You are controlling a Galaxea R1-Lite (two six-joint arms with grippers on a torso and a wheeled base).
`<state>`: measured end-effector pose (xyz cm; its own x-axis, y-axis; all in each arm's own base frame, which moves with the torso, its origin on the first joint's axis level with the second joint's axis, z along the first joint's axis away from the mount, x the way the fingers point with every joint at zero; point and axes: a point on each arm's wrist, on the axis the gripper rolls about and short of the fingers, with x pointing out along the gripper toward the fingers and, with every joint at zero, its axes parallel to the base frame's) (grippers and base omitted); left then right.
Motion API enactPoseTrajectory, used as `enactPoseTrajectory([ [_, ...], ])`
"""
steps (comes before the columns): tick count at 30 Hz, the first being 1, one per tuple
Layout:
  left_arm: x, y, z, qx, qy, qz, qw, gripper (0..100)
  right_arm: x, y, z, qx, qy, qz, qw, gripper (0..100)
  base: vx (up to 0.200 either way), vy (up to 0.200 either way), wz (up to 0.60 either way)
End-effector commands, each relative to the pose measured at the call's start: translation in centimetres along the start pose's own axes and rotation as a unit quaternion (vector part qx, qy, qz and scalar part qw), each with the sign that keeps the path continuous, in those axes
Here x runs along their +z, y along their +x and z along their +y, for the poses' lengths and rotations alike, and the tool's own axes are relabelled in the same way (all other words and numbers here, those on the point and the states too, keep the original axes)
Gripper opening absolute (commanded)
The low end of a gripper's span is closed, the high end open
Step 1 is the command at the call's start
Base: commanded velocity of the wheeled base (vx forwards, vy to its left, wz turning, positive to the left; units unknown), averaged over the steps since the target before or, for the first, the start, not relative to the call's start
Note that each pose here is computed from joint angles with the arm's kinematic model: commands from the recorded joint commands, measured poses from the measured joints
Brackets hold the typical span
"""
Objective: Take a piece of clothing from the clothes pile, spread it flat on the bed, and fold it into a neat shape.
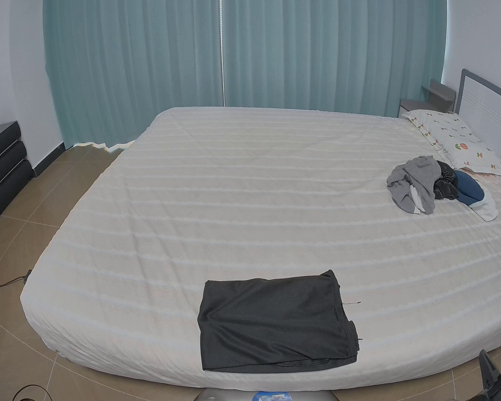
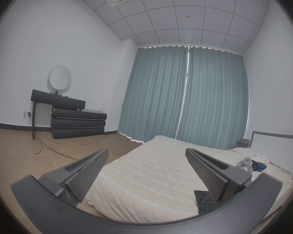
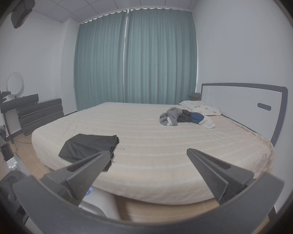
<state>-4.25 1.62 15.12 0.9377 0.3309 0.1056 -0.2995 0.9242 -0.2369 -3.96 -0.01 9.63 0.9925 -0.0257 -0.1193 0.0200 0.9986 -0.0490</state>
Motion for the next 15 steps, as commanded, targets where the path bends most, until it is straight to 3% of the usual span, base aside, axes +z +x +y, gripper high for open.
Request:
enactPoseTrajectory([
  [1,-0.7,0.2,-0.2,0.023,0.000,-0.009,0.9997,100,-1.1,1.3,0.1,0.001,-0.004,-0.039,0.9992,100,0.000,0.000,0.00],
  [5,-1.8,0.5,-0.2,0.024,0.008,0.004,0.9997,100,-1.2,1.8,0.1,-0.001,-0.009,-0.087,0.9962,100,0.000,0.000,0.00],
  [11,-3.3,0.9,-0.1,0.013,0.018,0.029,0.9994,100,-1.2,1.8,0.1,0.000,0.001,-0.085,0.9964,100,0.000,0.000,0.00],
  [15,-5.6,1.4,-0.1,-0.017,0.022,0.042,0.9987,100,-1.7,1.9,0.2,0.014,0.001,-0.064,0.9979,100,0.000,0.000,0.00],
])
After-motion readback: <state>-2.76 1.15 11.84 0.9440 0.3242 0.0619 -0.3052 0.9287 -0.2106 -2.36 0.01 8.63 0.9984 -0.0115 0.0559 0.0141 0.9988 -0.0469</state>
